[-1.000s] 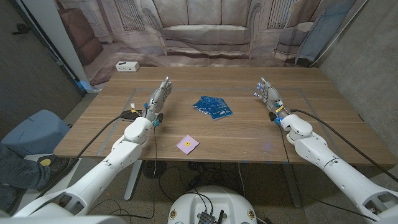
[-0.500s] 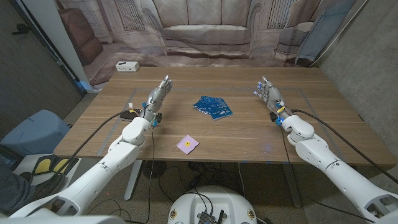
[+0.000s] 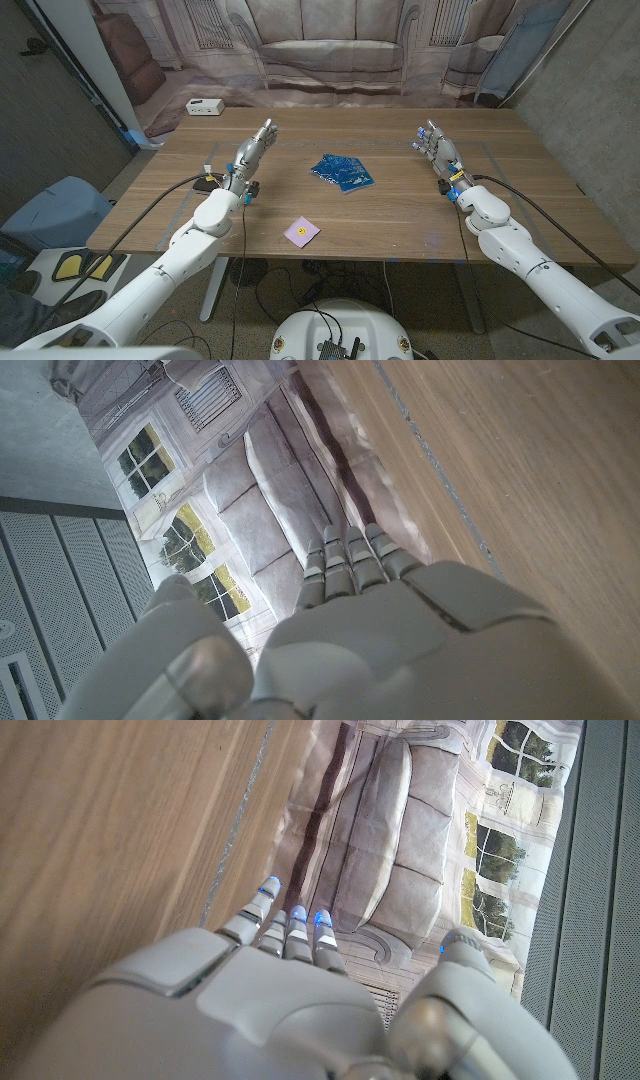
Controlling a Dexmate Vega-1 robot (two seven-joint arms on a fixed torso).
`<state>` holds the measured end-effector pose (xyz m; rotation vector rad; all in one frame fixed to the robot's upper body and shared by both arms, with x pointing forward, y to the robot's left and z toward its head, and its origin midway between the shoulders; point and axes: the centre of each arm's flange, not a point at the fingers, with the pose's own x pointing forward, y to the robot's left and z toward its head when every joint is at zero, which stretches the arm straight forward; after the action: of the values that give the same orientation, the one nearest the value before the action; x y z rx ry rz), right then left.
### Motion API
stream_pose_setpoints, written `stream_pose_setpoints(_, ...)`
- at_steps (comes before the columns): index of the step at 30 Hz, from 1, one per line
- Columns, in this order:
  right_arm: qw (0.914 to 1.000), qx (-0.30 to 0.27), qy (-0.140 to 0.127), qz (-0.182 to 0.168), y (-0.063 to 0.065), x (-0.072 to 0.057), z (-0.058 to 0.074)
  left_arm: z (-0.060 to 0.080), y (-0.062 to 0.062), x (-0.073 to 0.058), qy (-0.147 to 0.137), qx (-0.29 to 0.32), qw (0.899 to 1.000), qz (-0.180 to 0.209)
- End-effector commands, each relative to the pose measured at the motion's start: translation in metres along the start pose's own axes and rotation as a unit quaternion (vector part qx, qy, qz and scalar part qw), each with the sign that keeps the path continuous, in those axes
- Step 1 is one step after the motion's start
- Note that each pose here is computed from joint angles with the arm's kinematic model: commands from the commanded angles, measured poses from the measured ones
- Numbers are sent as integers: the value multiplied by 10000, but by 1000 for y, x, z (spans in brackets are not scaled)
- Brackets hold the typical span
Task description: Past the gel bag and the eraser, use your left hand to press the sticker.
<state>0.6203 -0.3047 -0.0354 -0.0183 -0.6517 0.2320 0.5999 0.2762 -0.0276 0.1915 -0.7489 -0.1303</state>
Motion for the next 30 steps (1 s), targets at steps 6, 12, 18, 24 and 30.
stream_pose_setpoints(6, 9999, 48, 100, 8, 15, -5, 0, 8, 11, -28, -320, 17, 9994, -163)
stream_pose_setpoints(12, 10000, 44, 52, -15, 23, -9, 0, 13, 19, -37, -422, 104, 9989, -197)
stream_pose_setpoints(18, 10000, 40, 51, -6, 28, -13, 0, 18, 23, -50, -461, 287, 9984, -172)
stream_pose_setpoints(24, 9999, 20, 17, -100, 31, -19, 2, 23, 30, -63, -475, 506, 9975, -155)
stream_pose_setpoints(30, 9999, -8, 23, -140, 35, -27, 2, 25, 31, -74, -627, 488, 9967, -133)
